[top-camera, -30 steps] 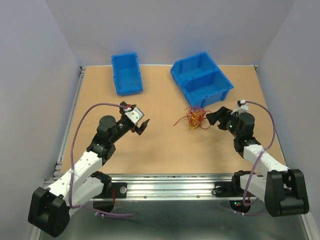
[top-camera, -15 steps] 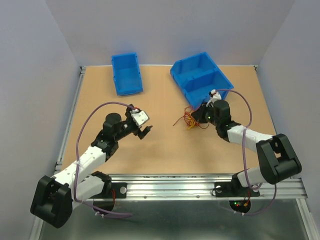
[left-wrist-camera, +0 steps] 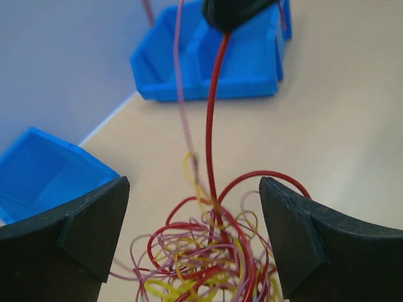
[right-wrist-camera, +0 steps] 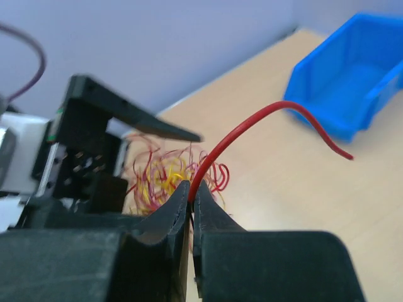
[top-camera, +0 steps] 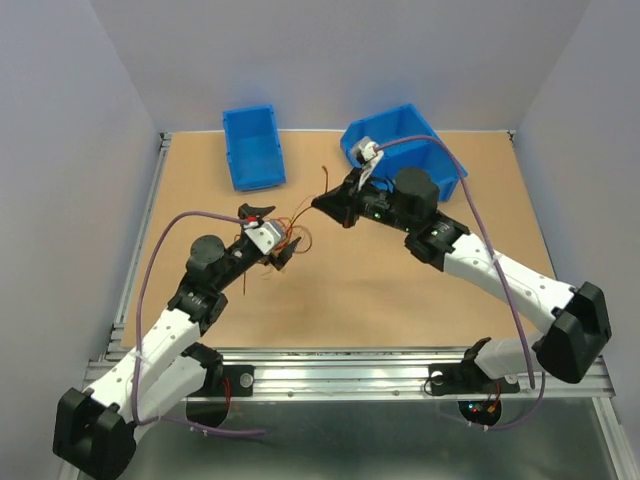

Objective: Untangle the cables

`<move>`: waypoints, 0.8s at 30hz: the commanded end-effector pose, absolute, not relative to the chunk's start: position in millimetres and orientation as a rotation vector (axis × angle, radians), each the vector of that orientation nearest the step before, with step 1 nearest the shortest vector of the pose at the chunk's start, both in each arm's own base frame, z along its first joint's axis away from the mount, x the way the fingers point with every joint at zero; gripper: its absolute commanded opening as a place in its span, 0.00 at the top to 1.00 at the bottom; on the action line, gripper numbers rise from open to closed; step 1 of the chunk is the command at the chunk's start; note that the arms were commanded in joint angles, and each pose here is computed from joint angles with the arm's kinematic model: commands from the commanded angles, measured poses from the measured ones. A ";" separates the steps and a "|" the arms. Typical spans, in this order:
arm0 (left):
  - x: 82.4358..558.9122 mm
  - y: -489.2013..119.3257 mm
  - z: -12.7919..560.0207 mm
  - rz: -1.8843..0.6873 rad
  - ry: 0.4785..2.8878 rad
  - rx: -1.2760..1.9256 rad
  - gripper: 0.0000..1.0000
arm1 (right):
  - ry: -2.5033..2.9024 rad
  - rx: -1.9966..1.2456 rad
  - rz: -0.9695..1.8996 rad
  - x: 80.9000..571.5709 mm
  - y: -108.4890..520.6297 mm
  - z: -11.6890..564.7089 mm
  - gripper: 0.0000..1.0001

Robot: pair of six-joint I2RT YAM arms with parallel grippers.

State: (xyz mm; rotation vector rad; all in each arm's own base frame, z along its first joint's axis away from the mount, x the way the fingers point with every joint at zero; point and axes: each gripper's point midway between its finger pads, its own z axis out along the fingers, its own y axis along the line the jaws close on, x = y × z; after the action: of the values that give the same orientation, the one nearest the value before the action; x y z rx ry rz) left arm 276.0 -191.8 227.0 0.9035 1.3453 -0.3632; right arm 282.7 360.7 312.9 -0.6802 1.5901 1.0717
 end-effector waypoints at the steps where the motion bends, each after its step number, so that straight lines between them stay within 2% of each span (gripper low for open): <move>1: 269.5 -175.4 286.2 -0.329 1.202 0.736 0.04 | 1.554 -0.512 0.809 326.5 320.3 352.2 1.00; 5: 258.0 -175.2 314.9 -0.342 1.138 0.740 0.01 | 1.698 -0.556 0.781 329.2 324.4 281.5 0.99; 6: 259.7 -178.5 324.2 -0.348 1.135 0.754 0.01 | 1.767 -0.541 0.740 333.3 321.0 254.2 0.96; 8: 270.8 -185.4 335.9 -0.376 1.168 0.744 0.02 | 1.820 -0.472 0.644 343.8 306.9 235.6 0.83; 9: 275.0 -189.5 339.3 -0.393 1.180 0.743 0.02 | 1.827 -0.463 0.631 343.9 304.7 233.6 0.66; 10: 279.6 -193.5 339.6 -0.411 1.198 0.745 0.04 | 1.828 -0.443 0.611 345.6 300.1 234.0 0.39; 12: 291.4 -211.6 335.6 -0.481 1.233 0.781 0.07 | 1.808 -0.440 0.632 337.6 296.0 241.5 0.38; 13: 296.0 -216.7 332.1 -0.502 1.250 0.781 0.10 | 1.797 -0.442 0.644 334.2 294.9 245.2 0.33; 15: 318.0 -226.3 318.0 -0.523 1.297 0.747 0.11 | 1.781 -0.426 0.647 329.2 289.2 248.9 0.27; 21: 343.1 -236.6 297.9 -0.520 1.321 0.712 0.11 | 1.847 -0.313 0.446 343.6 256.5 222.8 0.24; 24: 352.9 -258.6 283.4 -0.544 1.355 0.751 0.12 | 1.926 -0.220 0.354 358.9 233.1 204.2 0.40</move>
State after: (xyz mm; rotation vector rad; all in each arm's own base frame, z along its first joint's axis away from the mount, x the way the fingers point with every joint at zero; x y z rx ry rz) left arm 346.1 -234.7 253.3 0.7583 1.4590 -0.5069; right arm 338.0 269.7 228.2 -0.3623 1.8521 0.5242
